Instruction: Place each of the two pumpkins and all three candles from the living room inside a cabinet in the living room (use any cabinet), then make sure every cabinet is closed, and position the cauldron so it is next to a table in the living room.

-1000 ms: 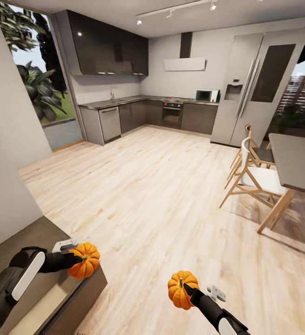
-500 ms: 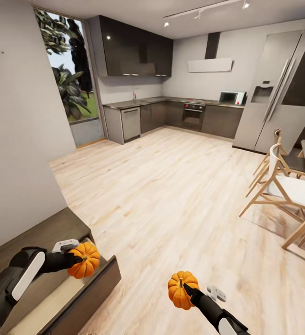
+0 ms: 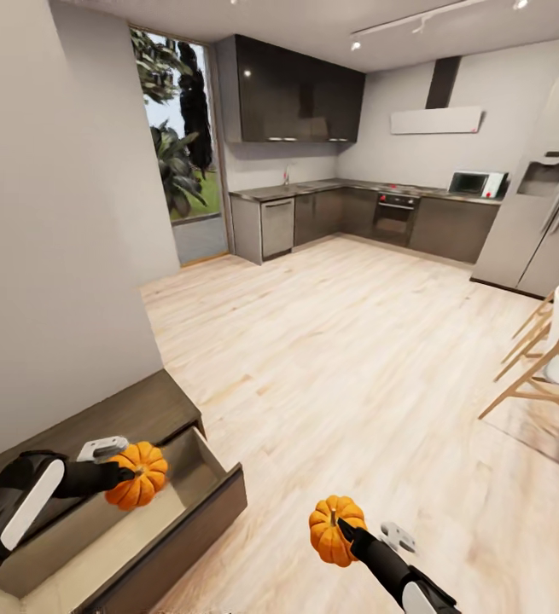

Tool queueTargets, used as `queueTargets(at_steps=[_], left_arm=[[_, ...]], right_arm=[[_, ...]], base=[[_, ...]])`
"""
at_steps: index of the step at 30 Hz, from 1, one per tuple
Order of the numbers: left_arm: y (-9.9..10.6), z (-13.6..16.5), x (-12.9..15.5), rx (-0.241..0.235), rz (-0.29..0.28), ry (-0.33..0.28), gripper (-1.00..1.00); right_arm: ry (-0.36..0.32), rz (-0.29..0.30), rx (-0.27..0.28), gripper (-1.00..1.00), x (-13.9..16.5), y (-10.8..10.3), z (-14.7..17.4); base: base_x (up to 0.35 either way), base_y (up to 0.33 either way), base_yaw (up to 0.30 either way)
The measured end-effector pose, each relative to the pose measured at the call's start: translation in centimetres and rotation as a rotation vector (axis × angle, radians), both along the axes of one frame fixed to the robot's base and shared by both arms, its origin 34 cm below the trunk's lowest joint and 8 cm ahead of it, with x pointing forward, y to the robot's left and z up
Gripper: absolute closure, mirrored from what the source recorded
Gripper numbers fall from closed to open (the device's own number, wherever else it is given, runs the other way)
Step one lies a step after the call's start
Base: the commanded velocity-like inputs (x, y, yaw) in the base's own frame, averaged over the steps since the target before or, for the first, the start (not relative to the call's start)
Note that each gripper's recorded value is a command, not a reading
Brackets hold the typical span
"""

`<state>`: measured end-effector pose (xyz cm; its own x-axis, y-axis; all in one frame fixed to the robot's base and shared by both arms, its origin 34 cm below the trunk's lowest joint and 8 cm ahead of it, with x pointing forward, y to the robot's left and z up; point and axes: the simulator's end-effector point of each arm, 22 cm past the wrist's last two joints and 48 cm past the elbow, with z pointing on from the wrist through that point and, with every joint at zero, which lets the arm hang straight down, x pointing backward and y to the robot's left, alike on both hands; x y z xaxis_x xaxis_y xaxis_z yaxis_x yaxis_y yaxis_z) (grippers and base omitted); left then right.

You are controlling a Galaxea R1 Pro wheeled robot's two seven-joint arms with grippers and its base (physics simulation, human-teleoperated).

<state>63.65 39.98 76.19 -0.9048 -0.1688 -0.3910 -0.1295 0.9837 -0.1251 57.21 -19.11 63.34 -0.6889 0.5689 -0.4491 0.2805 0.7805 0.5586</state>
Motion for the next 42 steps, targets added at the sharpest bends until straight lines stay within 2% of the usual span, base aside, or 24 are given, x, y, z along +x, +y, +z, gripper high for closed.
queueTargets(at_steps=[5,11,13,16,17,18,19,22,26,32,33,34,35,37,38,42], left_arm=[[0.1,0.6,-0.1,0.012,-0.005,0.004,1.00],[-1.4,1.1,-0.1,-0.009,-0.016,0.005,1.00],[-1.9,1.3,-0.1,-0.019,-0.017,0.004,1.00],[-1.9,1.7,-0.1,-0.016,-0.015,0.003,1.00],[-1.9,1.8,-0.1,-0.019,-0.012,0.002,1.00],[-1.8,2.0,-0.1,-0.019,-0.011,0.001,1.00],[-1.8,2.1,-0.1,-0.020,-0.010,0.001,1.00],[-1.3,2.7,-0.1,-0.016,-0.005,-0.001,1.00],[-0.3,3.7,0.0,-0.020,0.026,-0.014,1.00],[0.5,4.8,0.1,-0.026,0.051,-0.026,1.00],[0.6,4.9,0.1,-0.027,0.054,-0.027,1.00],[0.8,5.2,0.3,-0.033,0.066,-0.034,1.00],[1.1,5.5,0.3,-0.038,0.079,-0.040,1.00],[1.3,5.8,0.4,-0.048,0.096,-0.047,1.00],[1.4,5.9,0.5,-0.050,0.100,-0.049,1.00],[1.5,5.9,0.5,-0.055,0.104,-0.052,1.00]], right_arm=[[-0.003,0.001,-0.001,1.00,0.0,-0.1,0.8],[-0.024,0.006,0.005,1.00,0.7,0.2,2.4],[-0.094,0.019,0.016,1.00,3.0,0.5,5.4],[-0.150,0.065,0.023,1.00,4.7,0.2,9.5],[-0.157,0.089,-0.012,1.00,5.7,-0.3,11.9],[-0.205,0.092,-0.020,1.00,7.3,-0.1,15.5],[-0.226,0.095,-0.041,1.00,8.2,0.0,17.9],[-0.170,0.092,-0.145,1.00,8.2,-1.1,20.9],[-0.122,0.110,-0.189,1.00,7.5,-1.2,22.1],[-0.141,0.108,-0.212,1.00,8.7,-1.3,24.1],[-0.149,0.112,-0.234,1.00,9.0,-1.5,24.4],[-0.166,0.129,-0.286,1.00,9.4,-1.3,24.7],[-0.187,0.152,-0.340,1.00,9.5,-0.5,24.9],[-0.216,0.191,-0.396,1.00,9.6,1.7,25.2],[-0.227,0.200,-0.402,1.00,9.6,2.5,25.4],[-0.239,0.217,-0.425,1.00,9.7,3.3,25.5]], base=[[0.000,0.000,0.242],[0.000,0.000,0.037],[0.000,0.000,0.003],[0.000,0.000,0.001],[0.000,0.000,0.000],[0.000,0.000,0.000],[0.000,0.000,0.000],[0.000,0.000,0.000],[0.000,0.000,0.000],[0.000,0.000,0.000],[0.000,0.000,0.000],[0.000,0.000,0.000],[0.000,0.000,0.000],[0.000,0.000,0.000],[0.000,0.000,0.000],[0.000,0.000,0.000]])
